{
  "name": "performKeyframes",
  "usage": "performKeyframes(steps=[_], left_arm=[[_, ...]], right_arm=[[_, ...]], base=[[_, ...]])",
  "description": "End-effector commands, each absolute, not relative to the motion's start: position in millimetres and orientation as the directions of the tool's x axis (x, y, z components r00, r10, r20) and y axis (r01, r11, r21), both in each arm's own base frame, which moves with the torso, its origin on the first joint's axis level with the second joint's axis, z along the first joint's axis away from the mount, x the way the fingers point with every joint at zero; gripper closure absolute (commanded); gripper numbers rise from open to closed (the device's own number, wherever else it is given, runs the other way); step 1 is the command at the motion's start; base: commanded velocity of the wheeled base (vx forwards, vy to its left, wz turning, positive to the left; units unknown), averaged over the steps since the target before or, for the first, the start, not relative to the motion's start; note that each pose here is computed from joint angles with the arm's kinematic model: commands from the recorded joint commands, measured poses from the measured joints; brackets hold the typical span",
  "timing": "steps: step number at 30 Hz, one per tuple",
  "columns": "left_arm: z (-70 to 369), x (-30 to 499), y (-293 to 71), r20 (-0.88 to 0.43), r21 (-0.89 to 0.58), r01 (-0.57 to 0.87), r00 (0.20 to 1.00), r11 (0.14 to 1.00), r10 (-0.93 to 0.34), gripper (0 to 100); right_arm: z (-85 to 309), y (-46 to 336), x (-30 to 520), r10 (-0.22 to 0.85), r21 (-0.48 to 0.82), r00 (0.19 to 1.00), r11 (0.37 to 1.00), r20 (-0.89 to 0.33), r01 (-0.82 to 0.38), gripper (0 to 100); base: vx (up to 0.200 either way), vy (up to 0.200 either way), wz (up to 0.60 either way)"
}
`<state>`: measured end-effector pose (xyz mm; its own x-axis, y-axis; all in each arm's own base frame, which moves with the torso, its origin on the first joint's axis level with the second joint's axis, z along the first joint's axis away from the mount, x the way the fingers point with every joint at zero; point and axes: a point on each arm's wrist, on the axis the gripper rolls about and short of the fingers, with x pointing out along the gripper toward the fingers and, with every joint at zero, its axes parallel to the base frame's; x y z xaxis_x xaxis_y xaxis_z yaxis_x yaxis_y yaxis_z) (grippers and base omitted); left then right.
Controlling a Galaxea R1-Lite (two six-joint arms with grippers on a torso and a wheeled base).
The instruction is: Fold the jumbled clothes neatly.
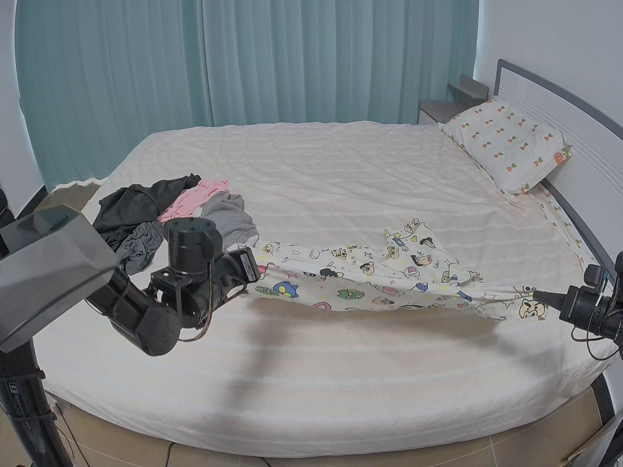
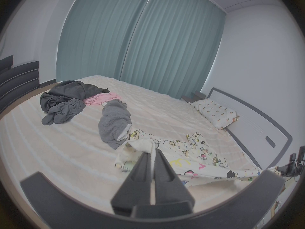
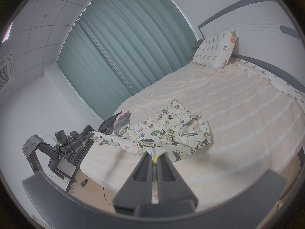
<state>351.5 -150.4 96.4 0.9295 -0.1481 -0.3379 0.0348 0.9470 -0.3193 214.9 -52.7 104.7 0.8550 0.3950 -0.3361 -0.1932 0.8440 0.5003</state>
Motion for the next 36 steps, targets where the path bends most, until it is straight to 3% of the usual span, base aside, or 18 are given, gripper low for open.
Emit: performKeyframes(steps=[1,3,7,12,13,16,21,24,36], left_arm=[[175,364,-148,-0.265,-0.398,0.03,0.953,0.917,-0.146,100],[165,358,-146,-0.412,-0.36,-0.026,0.901,0.933,-0.134,100],[186,357,-144,-0.38,-0.486,-0.018,0.905,0.874,-0.193,100],[210,344,-135,-0.332,-0.523,0.04,0.91,0.852,-0.247,100],[192,340,-136,-0.405,-0.493,0.022,0.879,0.869,-0.252,100],[201,339,-135,-0.372,-0.523,0.053,0.884,0.851,-0.284,100],[169,339,-129,-0.482,-0.431,0.024,0.839,0.902,-0.253,100],[169,342,-121,-0.486,-0.479,-0.021,0.839,0.878,-0.245,100],[104,304,-108,-0.695,-0.35,-0.071,0.689,0.934,-0.207,100]], right_arm=[[123,-48,226,0.391,0.485,0.876,0.846,-0.282,-0.221,100],[120,-47,225,0.389,0.492,0.874,0.844,-0.291,-0.212,100],[122,-51,223,0.376,0.511,0.881,0.838,-0.286,-0.192,100],[124,-53,223,0.366,0.519,0.889,0.835,-0.277,-0.182,100],[124,-52,223,0.369,0.521,0.887,0.834,-0.279,-0.183,100],[124,-52,222,0.371,0.522,0.886,0.832,-0.277,-0.185,100],[119,-51,219,0.372,0.531,0.88,0.83,-0.296,-0.172,100],[118,-51,217,0.372,0.534,0.879,0.829,-0.299,-0.17,100],[90,-43,190,0.382,0.532,0.834,0.837,-0.399,-0.13,100]], base=[[0.0,0.0,0.0],[0.0,0.0,0.0],[0.0,0.0,0.0],[0.0,0.0,0.0],[0.0,0.0,0.0],[0.0,0.0,0.0],[0.0,0.0,0.0],[0.0,0.0,0.0],[0.0,0.0,0.0]])
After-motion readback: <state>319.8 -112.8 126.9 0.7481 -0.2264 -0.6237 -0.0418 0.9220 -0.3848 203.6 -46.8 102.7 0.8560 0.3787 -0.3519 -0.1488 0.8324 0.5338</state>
